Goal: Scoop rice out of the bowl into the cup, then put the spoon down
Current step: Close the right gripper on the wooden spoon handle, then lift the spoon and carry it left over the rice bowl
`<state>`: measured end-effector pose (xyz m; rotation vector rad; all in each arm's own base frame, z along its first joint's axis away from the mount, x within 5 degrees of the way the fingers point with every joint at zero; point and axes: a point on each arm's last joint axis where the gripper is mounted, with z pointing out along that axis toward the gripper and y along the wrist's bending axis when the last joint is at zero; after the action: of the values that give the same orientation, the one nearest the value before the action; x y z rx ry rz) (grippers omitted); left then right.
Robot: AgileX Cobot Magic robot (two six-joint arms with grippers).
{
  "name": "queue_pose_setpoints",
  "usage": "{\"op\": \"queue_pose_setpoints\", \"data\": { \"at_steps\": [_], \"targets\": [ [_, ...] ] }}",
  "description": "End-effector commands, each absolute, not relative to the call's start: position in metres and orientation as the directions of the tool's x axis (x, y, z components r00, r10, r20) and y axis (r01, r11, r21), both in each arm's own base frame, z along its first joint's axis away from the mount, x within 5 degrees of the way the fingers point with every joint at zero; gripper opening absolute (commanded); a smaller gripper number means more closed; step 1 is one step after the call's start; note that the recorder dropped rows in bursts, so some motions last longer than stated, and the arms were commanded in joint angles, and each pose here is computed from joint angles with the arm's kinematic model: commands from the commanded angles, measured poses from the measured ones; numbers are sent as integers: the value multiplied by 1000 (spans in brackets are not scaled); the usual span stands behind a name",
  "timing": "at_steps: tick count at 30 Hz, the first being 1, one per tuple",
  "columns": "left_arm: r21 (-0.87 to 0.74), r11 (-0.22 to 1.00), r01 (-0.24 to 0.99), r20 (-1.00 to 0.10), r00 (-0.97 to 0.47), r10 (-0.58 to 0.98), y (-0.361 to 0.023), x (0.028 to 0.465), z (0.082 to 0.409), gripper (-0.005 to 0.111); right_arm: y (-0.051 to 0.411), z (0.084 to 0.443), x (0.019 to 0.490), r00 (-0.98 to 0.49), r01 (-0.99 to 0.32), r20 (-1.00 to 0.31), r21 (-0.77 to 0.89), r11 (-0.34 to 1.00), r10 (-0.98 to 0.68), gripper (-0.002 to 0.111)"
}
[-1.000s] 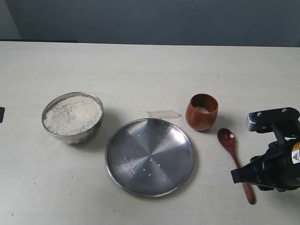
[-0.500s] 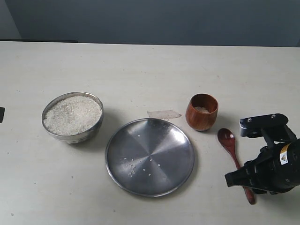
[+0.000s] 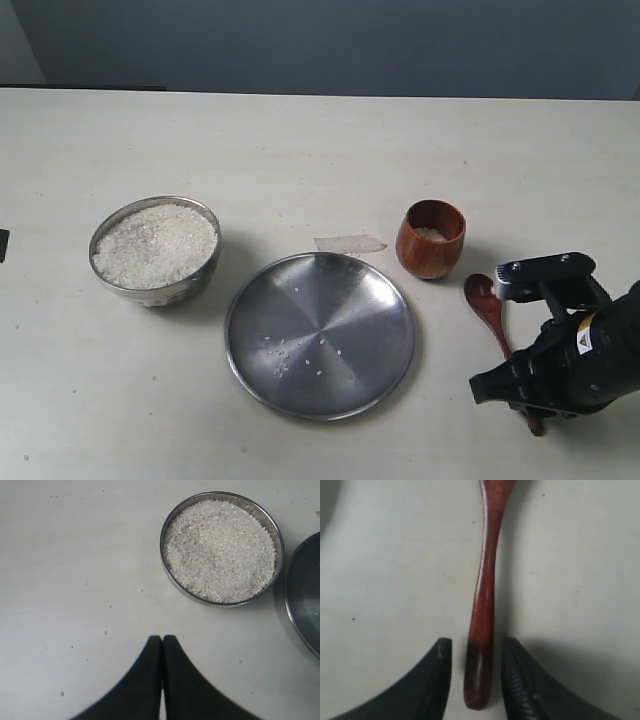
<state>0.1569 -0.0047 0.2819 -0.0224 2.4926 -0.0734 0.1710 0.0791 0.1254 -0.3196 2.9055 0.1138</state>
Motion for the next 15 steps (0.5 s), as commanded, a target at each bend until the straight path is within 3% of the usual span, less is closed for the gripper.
{"op": "queue_pose_setpoints", "data": {
  "at_steps": [1, 4, 6, 9, 15],
  "targets": [
    [-53, 999, 11, -611, -791, -24, -6, 158, 283, 0, 80, 119, 173, -952, -232, -215, 50, 971, -216, 34],
    [-53, 999, 11, -611, -791, -24, -6, 158, 283, 0, 81, 116, 173, -954, -232, -209, 48, 972, -217, 34],
    [-53, 999, 11, -611, -791, -24, -6, 158, 283, 0, 81, 114, 173, -956, -231, -197, 46, 972, -218, 27],
    [-53, 999, 11, -611, -791, -24, -6, 158, 283, 0, 80, 110, 173, -959, -232, -178, 41, 972, -222, 0],
    [-53, 999, 11, -611, -791, -24, -6, 158, 283, 0, 81, 111, 175, -957, -227, -196, 45, 973, -214, 0]
  ]
}}
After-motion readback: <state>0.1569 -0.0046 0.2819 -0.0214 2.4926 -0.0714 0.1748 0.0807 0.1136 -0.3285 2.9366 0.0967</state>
